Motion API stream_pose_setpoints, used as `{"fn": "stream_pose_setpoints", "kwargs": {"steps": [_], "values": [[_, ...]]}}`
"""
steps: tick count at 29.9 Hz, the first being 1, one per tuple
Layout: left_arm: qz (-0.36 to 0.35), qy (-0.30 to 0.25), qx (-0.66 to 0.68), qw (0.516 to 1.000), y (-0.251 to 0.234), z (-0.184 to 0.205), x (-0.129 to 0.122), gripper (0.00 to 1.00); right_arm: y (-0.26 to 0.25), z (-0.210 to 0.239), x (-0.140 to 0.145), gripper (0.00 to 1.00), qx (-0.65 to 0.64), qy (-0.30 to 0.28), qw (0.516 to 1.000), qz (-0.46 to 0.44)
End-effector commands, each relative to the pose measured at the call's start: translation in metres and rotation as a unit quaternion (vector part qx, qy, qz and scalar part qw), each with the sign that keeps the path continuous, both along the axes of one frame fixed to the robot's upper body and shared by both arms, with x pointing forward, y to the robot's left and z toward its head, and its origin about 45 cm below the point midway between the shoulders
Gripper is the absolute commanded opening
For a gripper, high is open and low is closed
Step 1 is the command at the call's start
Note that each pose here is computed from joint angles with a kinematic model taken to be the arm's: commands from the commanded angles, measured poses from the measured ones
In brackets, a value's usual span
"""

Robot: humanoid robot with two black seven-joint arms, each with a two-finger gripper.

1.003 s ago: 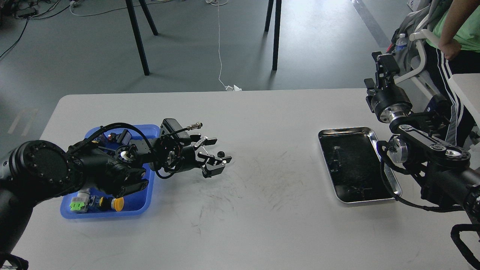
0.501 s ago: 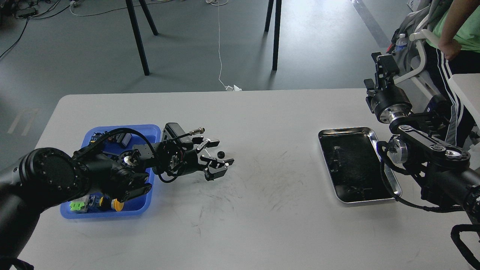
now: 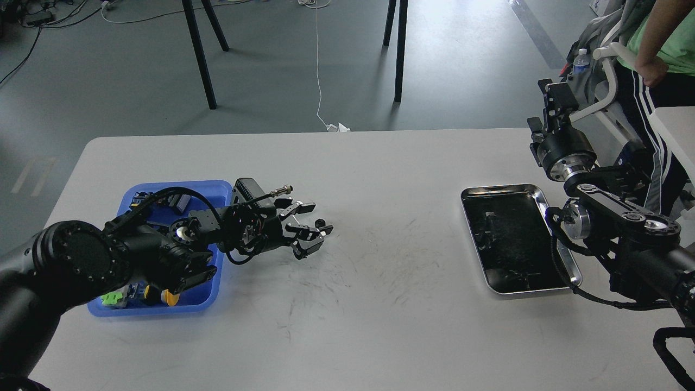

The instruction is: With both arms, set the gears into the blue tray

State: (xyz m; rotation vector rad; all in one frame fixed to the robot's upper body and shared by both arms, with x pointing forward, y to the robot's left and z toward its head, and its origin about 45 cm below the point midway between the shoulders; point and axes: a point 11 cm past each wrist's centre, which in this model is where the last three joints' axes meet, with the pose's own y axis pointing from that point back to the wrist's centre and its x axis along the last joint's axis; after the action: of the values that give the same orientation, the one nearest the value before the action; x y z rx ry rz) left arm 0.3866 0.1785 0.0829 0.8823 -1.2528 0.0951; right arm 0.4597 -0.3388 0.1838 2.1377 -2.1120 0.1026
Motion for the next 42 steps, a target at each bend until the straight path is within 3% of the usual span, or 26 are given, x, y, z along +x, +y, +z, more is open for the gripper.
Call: {"fn": "stream_pose_setpoints", "kwargs": {"steps": [1, 9, 17, 42], "values": [[0.001, 0.003, -0.001, 1.000, -0.0011, -0.0032, -0.0023, 0.55, -0.0001, -0.0001, 0.0000, 0.93, 0.000, 0.000, 1.000, 0.000], [-0.001, 0.004, -0.002, 1.000, -0.0023, -0.0042, -0.0038, 0.51, -0.0003, -0.0008, -0.0005, 0.93, 0.000, 0.001, 1.000, -0.001], [-0.002, 0.004, -0.005, 1.000, -0.0048, -0.0035, -0.0038, 0.41, -0.0003, -0.0008, -0.0005, 0.93, 0.000, 0.001, 1.000, -0.001], [0.006, 0.004, -0.001, 1.000, 0.0045, -0.0038, -0.0032, 0.29, -0.0046, -0.0041, -0.0013, 0.93, -0.006, 0.005, 1.000, -0.006]]}}
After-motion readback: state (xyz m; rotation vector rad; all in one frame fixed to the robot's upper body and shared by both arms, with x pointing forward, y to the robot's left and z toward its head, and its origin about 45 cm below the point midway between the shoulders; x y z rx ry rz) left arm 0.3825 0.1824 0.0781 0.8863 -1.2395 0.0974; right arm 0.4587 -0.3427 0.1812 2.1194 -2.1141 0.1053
